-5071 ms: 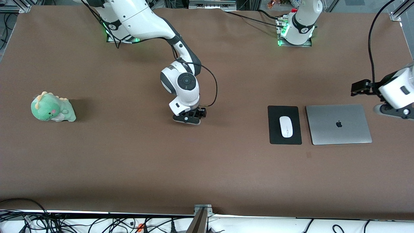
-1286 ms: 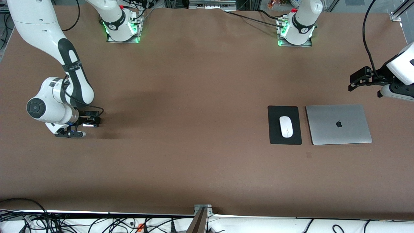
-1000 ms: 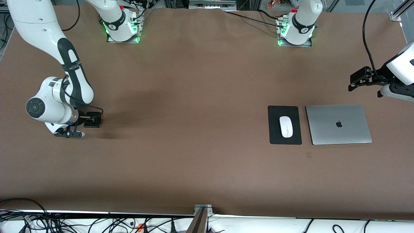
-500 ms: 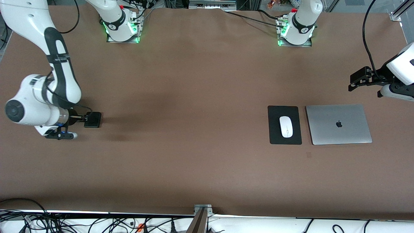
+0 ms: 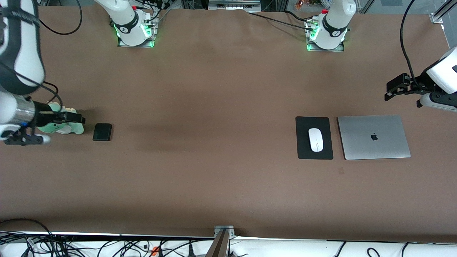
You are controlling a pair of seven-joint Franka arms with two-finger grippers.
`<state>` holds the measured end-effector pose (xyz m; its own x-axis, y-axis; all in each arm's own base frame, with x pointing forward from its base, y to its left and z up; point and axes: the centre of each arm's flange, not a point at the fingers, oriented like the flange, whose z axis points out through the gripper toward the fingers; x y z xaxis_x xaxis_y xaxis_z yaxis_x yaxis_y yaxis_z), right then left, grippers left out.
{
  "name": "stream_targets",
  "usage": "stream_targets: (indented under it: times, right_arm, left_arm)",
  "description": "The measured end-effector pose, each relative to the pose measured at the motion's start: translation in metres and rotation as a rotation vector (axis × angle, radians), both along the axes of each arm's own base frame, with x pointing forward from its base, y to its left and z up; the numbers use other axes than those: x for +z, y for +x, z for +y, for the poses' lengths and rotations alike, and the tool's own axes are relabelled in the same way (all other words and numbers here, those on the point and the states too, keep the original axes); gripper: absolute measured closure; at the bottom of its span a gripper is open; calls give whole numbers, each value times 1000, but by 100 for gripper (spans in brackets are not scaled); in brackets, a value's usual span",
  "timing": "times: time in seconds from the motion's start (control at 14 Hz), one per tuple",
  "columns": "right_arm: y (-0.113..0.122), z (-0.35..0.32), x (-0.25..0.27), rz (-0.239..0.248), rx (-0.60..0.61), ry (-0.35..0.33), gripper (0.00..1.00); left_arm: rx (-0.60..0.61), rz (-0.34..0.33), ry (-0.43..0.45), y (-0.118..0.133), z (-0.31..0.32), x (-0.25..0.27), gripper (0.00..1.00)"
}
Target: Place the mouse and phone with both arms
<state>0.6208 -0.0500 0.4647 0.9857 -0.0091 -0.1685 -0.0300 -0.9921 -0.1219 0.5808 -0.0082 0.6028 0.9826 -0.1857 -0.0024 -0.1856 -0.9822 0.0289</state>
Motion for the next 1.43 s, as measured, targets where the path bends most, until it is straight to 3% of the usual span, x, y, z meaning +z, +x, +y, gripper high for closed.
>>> stream_targets:
  times: [0.5,0.71,1.14,1.43]
  right_arm:
    - [-64,-1,131,-89,-52,-64,0]
    - [-82,2,153,-91,-69,-74,0]
    - [-87,0,175,-137,-71,-73,0]
    - [-75,1,160,-128,-71,-81,0]
  left_arm:
    - [0,0,0,0,0,0,0]
    - [0,0,0,0,0,0,0]
    - [0,0,0,0,0,0,0]
    - [-1,0,0,0,0,0,0]
